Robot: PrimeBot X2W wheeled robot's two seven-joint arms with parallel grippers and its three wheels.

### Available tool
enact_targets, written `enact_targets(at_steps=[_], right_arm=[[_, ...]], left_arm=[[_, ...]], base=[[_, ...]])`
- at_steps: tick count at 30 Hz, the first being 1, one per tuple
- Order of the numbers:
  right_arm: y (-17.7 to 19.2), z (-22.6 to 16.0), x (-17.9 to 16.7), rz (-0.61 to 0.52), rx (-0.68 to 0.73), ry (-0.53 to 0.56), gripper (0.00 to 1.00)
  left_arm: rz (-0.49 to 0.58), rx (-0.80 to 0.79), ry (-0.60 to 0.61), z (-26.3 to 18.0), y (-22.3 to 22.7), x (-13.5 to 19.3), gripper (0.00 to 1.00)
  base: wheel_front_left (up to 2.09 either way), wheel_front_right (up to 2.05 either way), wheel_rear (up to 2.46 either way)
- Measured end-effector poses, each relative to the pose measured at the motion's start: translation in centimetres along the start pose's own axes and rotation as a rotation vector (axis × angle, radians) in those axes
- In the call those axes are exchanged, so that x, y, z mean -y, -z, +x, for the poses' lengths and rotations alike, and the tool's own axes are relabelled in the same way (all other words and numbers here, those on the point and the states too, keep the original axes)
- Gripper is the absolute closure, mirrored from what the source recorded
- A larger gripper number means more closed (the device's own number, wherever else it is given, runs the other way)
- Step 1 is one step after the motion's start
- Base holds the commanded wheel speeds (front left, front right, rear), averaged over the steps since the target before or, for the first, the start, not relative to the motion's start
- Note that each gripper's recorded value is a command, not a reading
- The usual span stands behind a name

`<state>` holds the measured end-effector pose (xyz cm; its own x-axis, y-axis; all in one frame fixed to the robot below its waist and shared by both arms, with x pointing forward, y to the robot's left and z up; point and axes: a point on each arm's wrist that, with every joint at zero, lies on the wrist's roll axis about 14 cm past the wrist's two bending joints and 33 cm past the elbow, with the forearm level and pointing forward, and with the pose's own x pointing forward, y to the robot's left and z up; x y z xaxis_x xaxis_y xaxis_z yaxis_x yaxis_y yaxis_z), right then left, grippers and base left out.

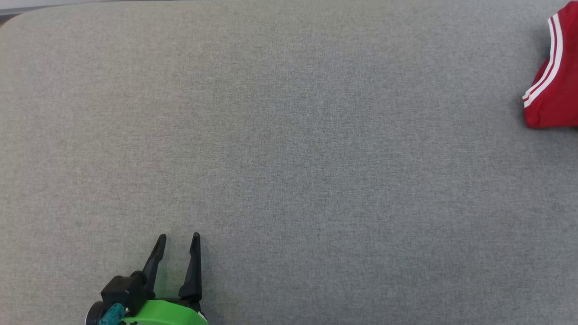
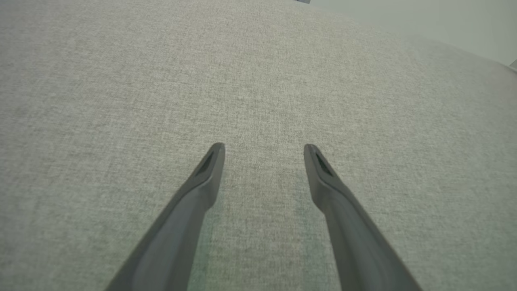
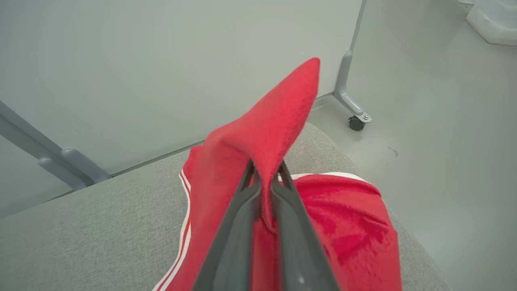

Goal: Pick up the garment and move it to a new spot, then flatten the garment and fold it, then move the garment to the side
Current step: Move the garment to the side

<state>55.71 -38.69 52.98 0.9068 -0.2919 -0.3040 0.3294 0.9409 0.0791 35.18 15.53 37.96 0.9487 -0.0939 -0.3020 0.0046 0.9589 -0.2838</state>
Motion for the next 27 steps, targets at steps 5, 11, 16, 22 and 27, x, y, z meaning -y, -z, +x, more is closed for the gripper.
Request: enact_targets(at_steps=[5, 11, 16, 22, 27], right_arm=[[1.5, 0.3, 3.4, -0.031, -0.032, 0.101, 0.00], [0.9, -1.6, 7.4, -0.112, 0.019, 0.203, 0.00], [-2.1, -3.9, 6.8, -0.211, 0.196, 0.180, 0.00], [-2.1, -8.3, 3.9, -0.319, 0.399, 0.065, 0.00], [0.8, -12.9, -0.3, -0.294, 0.451, -0.076, 0.00]], left_arm=[[0.007, -0.019, -0.014, 0.7, 0.5, -0.6, 0.00], [0.012, -0.006, -0.026, 0.3, 0.1, -1.1, 0.00], [0.009, 0.046, -0.030, -0.6, -1.4, -1.1, 0.00], [-0.013, 0.126, -0.043, -2.6, -3.5, -1.3, 0.00], [-0.033, 0.203, -0.083, -5.1, -5.2, -2.0, 0.00]], base=[[0.00, 0.00, 0.00], [0.00, 0.00, 0.00], [0.00, 0.00, 0.00], [0.00, 0.00, 0.00], [0.00, 0.00, 0.00]])
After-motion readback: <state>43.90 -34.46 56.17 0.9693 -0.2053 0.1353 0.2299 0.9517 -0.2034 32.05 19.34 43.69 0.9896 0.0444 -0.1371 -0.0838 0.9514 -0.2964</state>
